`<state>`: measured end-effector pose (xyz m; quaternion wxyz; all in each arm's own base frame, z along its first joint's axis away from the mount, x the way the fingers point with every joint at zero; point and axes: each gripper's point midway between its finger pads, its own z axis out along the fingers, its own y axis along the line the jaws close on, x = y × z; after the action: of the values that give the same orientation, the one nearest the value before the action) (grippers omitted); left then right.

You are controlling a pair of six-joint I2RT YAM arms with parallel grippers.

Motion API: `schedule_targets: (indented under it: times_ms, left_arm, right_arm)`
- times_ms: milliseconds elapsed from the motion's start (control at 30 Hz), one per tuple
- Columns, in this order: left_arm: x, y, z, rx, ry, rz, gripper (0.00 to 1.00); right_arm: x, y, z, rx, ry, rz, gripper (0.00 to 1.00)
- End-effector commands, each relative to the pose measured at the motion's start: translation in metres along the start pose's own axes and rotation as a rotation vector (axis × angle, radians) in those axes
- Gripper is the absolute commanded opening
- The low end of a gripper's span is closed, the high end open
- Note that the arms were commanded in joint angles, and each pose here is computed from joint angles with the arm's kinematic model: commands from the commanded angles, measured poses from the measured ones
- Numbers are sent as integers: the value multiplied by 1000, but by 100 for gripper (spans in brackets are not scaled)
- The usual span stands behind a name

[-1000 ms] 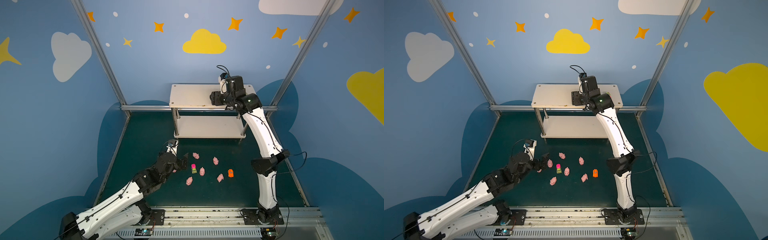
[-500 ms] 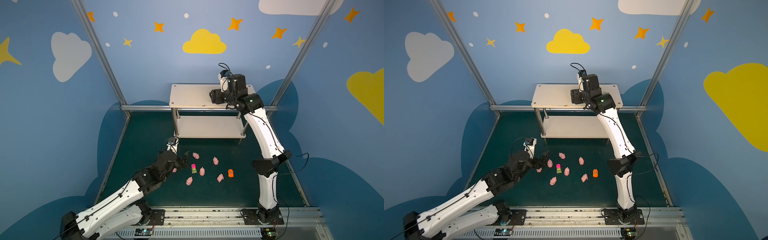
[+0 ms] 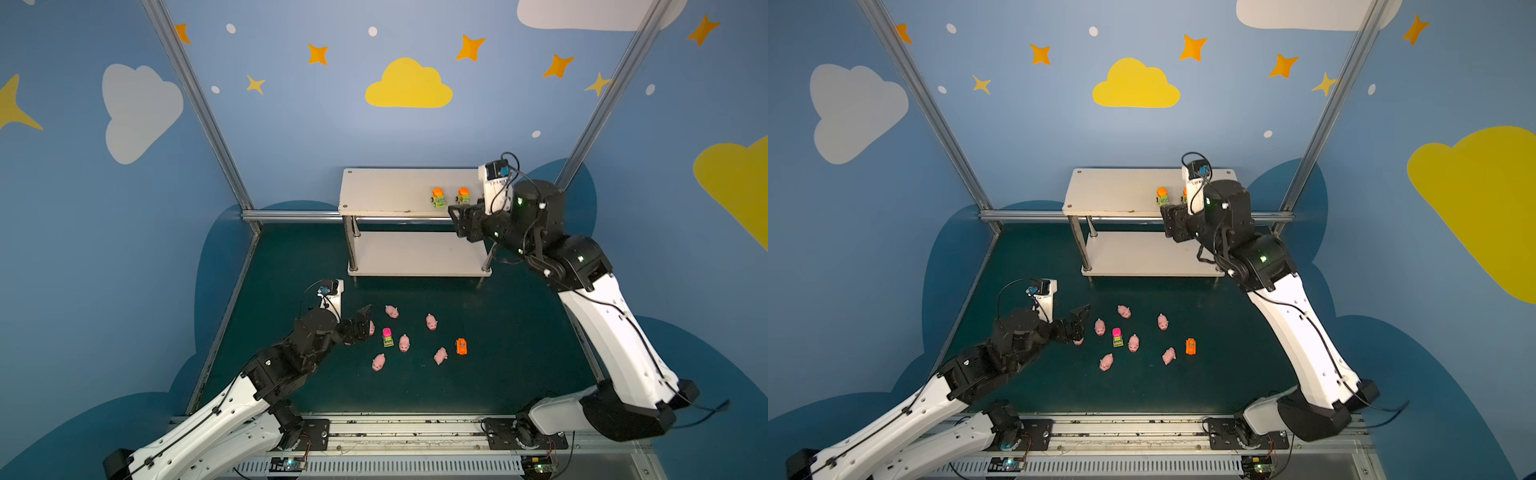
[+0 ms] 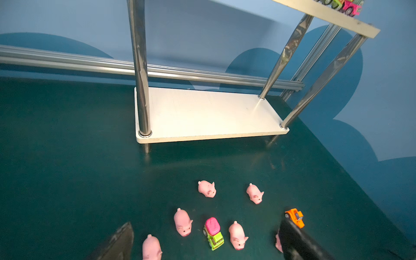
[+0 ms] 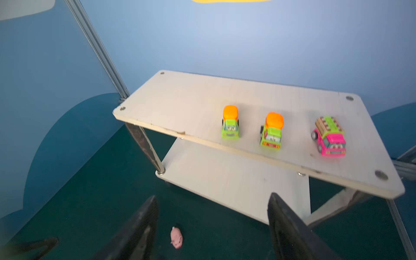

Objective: Place and organize the plastic toys onto the shelf
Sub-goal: 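Move the right gripper down from the shelf to the small orange bulldozer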

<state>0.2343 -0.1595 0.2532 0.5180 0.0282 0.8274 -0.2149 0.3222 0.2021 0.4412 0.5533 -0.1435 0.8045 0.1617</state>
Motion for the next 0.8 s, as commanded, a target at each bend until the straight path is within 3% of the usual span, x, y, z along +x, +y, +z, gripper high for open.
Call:
schedule_targets:
  times_ms: [0, 133, 467, 633, 767]
  left_arm:
    - [27, 3, -2, 31, 55, -107, 100]
    - [55, 4, -4, 67, 81, -165, 100]
    - [87, 9, -4, 43, 139, -142, 100]
    - [96, 8, 16, 0, 156, -91, 100]
    - [95, -8, 41, 4, 172, -50, 100]
  right_arm:
    - [64, -7, 2, 27, 118, 75, 75]
    - [132, -10, -14, 17, 222, 141, 75]
    - [258, -13, -26, 19, 341, 256, 75]
    - [321, -20, -10, 56, 424, 305, 73]
    - [350, -32, -4, 121, 432, 345, 71]
